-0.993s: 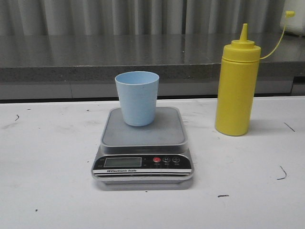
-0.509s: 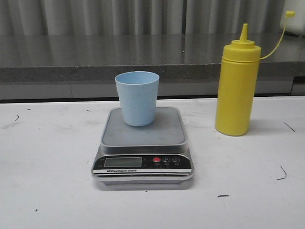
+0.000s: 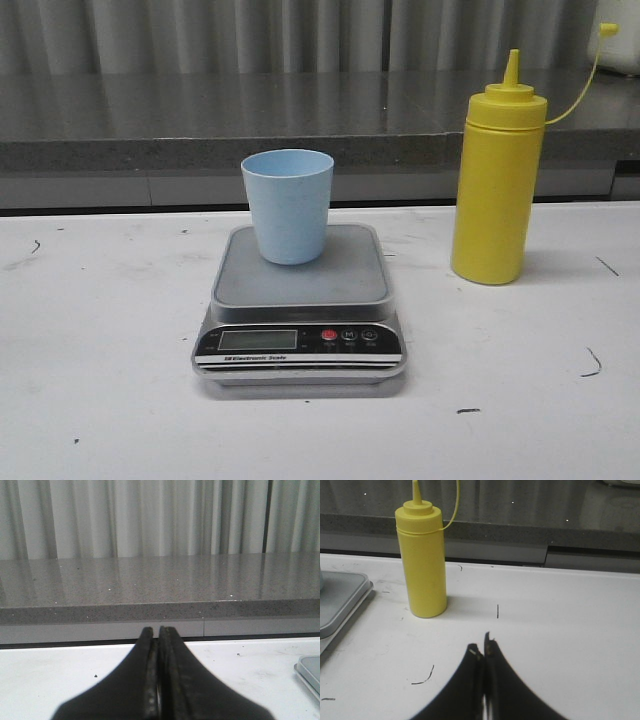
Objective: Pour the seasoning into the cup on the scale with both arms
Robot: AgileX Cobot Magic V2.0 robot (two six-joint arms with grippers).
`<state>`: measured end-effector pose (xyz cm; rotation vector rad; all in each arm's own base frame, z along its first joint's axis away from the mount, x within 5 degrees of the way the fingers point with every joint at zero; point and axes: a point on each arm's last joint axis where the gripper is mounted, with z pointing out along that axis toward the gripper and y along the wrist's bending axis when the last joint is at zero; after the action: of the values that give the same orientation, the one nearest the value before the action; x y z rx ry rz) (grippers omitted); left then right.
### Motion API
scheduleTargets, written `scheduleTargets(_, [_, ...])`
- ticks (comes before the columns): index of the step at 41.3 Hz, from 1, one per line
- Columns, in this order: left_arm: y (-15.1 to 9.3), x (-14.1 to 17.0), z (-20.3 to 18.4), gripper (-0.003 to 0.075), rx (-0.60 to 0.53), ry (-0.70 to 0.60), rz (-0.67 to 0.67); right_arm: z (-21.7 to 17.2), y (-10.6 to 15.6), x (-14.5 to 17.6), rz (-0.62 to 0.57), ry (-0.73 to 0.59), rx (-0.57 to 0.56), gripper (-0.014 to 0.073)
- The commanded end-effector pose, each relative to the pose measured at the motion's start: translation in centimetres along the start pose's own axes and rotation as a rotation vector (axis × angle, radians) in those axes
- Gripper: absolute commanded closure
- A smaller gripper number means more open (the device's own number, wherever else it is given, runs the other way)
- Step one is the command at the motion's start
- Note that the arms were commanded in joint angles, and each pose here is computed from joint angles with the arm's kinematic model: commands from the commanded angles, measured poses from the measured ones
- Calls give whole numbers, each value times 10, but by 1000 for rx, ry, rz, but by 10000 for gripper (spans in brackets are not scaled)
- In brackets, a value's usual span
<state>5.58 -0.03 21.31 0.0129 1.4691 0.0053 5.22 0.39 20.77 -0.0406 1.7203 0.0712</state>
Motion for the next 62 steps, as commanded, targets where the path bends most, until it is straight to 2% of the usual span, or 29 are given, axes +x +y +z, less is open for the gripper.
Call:
scheduleTargets(1, [0, -1, -1, 740, -7, -80, -11, 0, -1, -6, -24, -170, 8, 713])
scheduleTargets(6, [0, -1, -1, 740, -7, -80, -11, 3, -1, 4, -24, -192, 7, 713])
scheduleTargets(38, [0, -1, -1, 740, -7, -80, -11, 3, -1, 3, -24, -210, 11, 713])
scheduleTargets(45, [0, -1, -1, 740, -7, -80, -11, 3, -1, 3, 24, -210, 4, 713])
scheduleTargets(62, [0, -1, -1, 740, -7, -80, -11, 3, -2, 3, 25, -205, 19, 713])
